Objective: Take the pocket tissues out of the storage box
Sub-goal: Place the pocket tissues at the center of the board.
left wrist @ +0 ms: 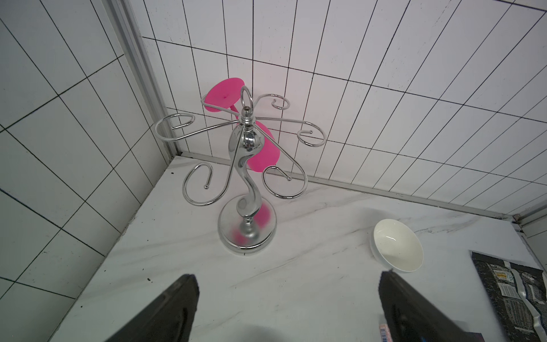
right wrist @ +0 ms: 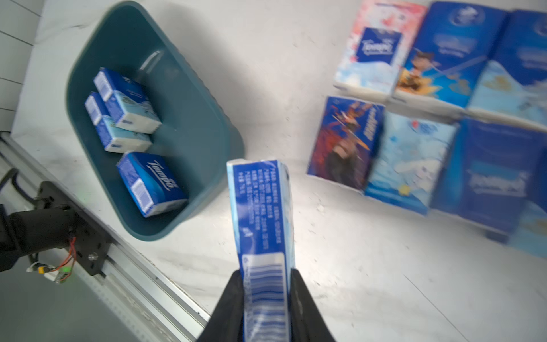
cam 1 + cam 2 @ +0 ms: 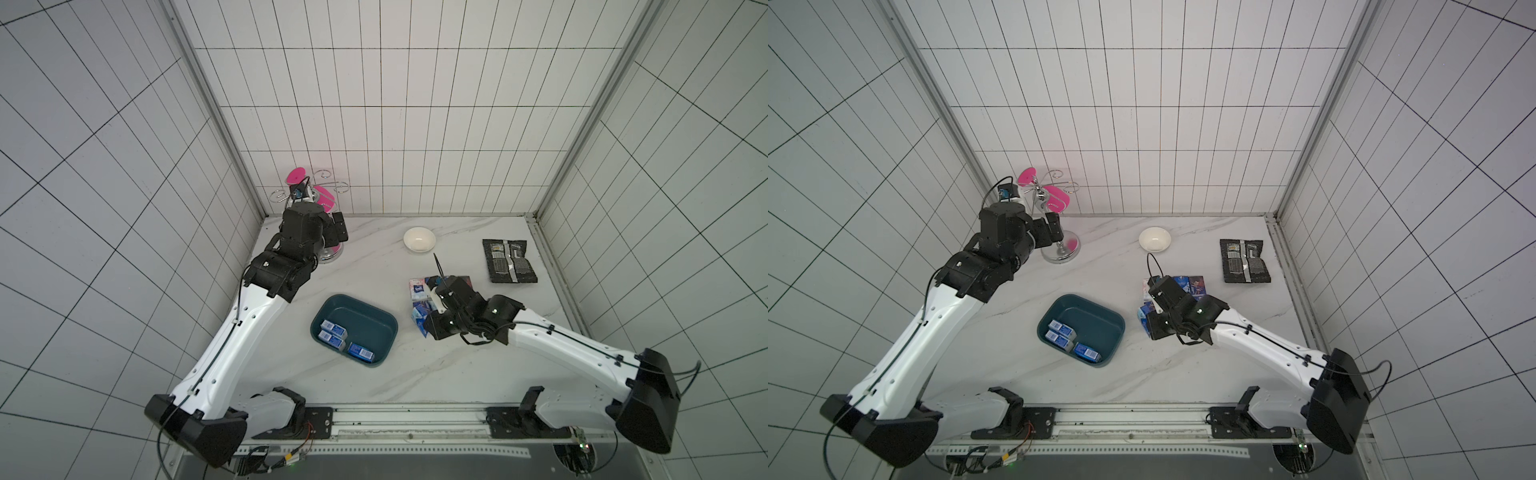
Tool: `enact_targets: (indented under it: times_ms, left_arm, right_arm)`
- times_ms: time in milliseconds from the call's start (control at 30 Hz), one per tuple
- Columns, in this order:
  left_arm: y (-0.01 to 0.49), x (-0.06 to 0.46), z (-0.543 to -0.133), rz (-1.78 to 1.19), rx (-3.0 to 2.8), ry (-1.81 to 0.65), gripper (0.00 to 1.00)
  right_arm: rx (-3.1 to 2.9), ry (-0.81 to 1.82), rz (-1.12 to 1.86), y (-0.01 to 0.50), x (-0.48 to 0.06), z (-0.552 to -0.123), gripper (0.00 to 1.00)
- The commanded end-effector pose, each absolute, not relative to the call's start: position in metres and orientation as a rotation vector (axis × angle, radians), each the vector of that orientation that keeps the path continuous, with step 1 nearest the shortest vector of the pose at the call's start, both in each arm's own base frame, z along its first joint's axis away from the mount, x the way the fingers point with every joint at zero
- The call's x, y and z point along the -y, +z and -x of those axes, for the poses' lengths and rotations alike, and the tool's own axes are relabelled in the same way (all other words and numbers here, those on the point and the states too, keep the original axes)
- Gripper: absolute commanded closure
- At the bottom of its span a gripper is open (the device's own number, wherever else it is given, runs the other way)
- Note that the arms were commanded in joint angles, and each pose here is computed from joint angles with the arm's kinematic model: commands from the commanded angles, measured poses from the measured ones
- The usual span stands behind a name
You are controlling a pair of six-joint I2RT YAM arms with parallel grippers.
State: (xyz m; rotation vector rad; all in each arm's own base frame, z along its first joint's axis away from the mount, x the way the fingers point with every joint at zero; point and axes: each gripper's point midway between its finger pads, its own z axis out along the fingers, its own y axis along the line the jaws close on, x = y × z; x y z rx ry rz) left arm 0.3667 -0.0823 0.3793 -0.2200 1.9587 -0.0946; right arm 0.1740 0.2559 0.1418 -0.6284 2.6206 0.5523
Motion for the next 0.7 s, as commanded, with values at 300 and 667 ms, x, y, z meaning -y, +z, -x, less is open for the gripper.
enact_targets:
  times_ms: [300, 667]
  left_arm:
    - [0.389, 0.117, -0.379, 0.176, -1.929, -0.181, 0.02]
    - [0.386, 0.114, -0.378, 0.166, -1.933, -0.16, 0.02]
  right_arm:
    - [-2.85, -0.005, 0.422, 0.088, -0.149, -0.152, 0.77]
    - [-2.885, -0.175, 0.406, 0.046, -0.154, -0.163, 0.71]
